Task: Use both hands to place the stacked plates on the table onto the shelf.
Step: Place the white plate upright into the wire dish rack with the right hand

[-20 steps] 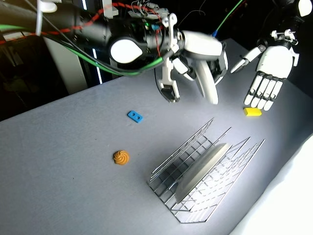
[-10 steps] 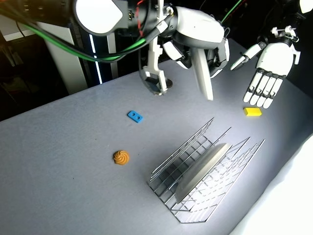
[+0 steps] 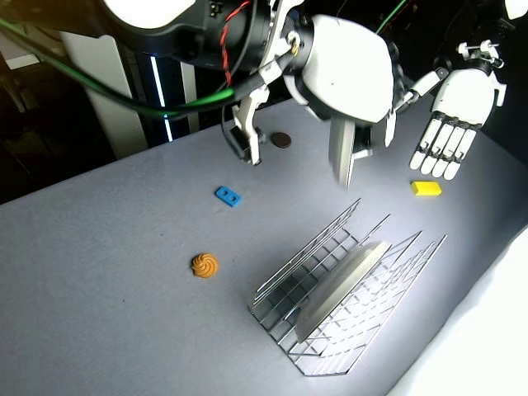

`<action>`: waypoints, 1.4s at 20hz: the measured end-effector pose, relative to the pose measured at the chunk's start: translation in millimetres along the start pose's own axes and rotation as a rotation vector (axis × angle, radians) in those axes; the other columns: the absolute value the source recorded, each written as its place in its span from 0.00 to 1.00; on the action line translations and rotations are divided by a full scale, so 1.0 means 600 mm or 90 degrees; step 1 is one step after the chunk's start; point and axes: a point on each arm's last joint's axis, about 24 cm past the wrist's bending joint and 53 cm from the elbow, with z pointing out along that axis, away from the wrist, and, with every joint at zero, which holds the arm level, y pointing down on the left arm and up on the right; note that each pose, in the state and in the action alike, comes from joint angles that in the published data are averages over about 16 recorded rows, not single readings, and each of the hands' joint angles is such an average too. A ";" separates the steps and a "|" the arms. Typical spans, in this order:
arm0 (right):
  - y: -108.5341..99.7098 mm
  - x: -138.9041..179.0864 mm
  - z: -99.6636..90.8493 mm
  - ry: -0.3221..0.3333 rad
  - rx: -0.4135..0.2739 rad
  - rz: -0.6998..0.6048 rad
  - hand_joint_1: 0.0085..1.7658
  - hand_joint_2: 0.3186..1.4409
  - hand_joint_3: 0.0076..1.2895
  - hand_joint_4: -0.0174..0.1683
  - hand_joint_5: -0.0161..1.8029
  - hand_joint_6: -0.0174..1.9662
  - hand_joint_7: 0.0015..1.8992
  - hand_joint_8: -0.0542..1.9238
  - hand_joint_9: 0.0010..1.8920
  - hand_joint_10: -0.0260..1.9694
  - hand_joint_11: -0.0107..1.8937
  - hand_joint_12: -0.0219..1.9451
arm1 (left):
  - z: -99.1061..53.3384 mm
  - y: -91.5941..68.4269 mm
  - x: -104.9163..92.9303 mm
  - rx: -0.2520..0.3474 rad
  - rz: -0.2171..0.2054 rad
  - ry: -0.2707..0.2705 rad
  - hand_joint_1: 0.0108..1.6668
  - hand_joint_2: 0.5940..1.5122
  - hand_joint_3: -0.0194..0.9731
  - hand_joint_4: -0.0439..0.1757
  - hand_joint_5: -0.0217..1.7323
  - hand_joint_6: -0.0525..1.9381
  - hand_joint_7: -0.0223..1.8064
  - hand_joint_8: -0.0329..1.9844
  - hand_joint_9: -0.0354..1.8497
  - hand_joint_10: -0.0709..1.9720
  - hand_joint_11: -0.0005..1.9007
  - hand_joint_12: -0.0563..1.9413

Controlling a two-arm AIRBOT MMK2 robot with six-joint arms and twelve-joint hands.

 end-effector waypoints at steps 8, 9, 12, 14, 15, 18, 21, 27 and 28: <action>-0.054 -0.059 -0.017 -0.050 0.083 0.066 0.70 0.63 0.00 0.07 0.48 0.58 0.55 0.47 0.59 0.24 0.42 0.63 | 0.005 -0.011 0.001 0.011 0.006 0.003 0.00 0.62 0.04 0.21 0.06 0.04 0.06 0.02 0.05 0.04 0.01 0.03; -0.060 -0.062 -0.018 -0.054 0.090 0.071 0.70 0.63 0.00 0.07 0.48 0.58 0.55 0.48 0.59 0.24 0.42 0.63 | 0.006 -0.013 0.001 0.012 0.007 0.004 0.00 0.62 0.04 0.21 0.06 0.04 0.06 0.02 0.05 0.04 0.01 0.03; -0.077 -0.073 -0.022 -0.063 0.109 0.082 0.70 0.63 0.00 0.07 0.47 0.58 0.54 0.48 0.58 0.27 0.42 0.64 | 0.008 -0.018 0.000 0.017 0.010 0.004 0.00 0.62 0.04 0.21 0.07 0.04 0.06 0.02 0.05 0.04 0.01 0.03; -0.088 -0.079 -0.025 -0.069 0.120 0.088 0.70 0.63 0.00 0.07 0.47 0.58 0.54 0.49 0.59 0.25 0.42 0.64 | 0.010 -0.022 -0.001 0.021 0.013 0.004 0.00 0.63 0.04 0.21 0.07 0.04 0.06 0.02 0.05 0.04 0.01 0.04; -0.093 -0.082 -0.026 -0.072 0.126 0.089 0.70 0.63 0.00 0.07 0.47 0.59 0.54 0.49 0.59 0.25 0.42 0.64 | 0.011 -0.024 -0.001 0.023 0.014 0.005 0.00 0.63 0.04 0.21 0.07 0.04 0.06 0.02 0.05 0.04 0.01 0.04; -0.107 -0.089 -0.028 -0.077 0.138 0.093 0.71 0.63 0.00 0.07 0.47 0.59 0.54 0.50 0.58 0.26 0.42 0.64 | 0.014 -0.029 -0.002 0.028 0.017 0.006 0.00 0.63 0.04 0.21 0.07 0.04 0.06 0.02 0.05 0.04 0.01 0.05; -0.119 -0.092 -0.028 -0.080 0.145 0.094 0.71 0.63 0.00 0.07 0.47 0.59 0.53 0.50 0.58 0.26 0.43 0.64 | 0.016 -0.034 -0.001 0.032 0.020 0.007 0.00 0.63 0.04 0.21 0.07 0.04 0.06 0.02 0.05 0.04 0.01 0.05; -0.140 -0.092 -0.026 -0.079 0.158 0.093 0.71 0.63 0.00 0.06 0.47 0.59 0.53 0.51 0.58 0.24 0.42 0.63 | 0.020 -0.041 -0.002 0.038 0.025 0.009 0.00 0.63 0.04 0.22 0.06 0.04 0.06 0.02 0.05 0.04 0.01 0.05; -0.143 -0.091 -0.026 -0.079 0.160 0.092 0.71 0.63 0.00 0.06 0.47 0.59 0.53 0.51 0.58 0.23 0.42 0.63 | 0.020 -0.041 -0.002 0.038 0.026 0.010 0.00 0.63 0.04 0.22 0.06 0.04 0.06 0.02 0.05 0.04 0.01 0.05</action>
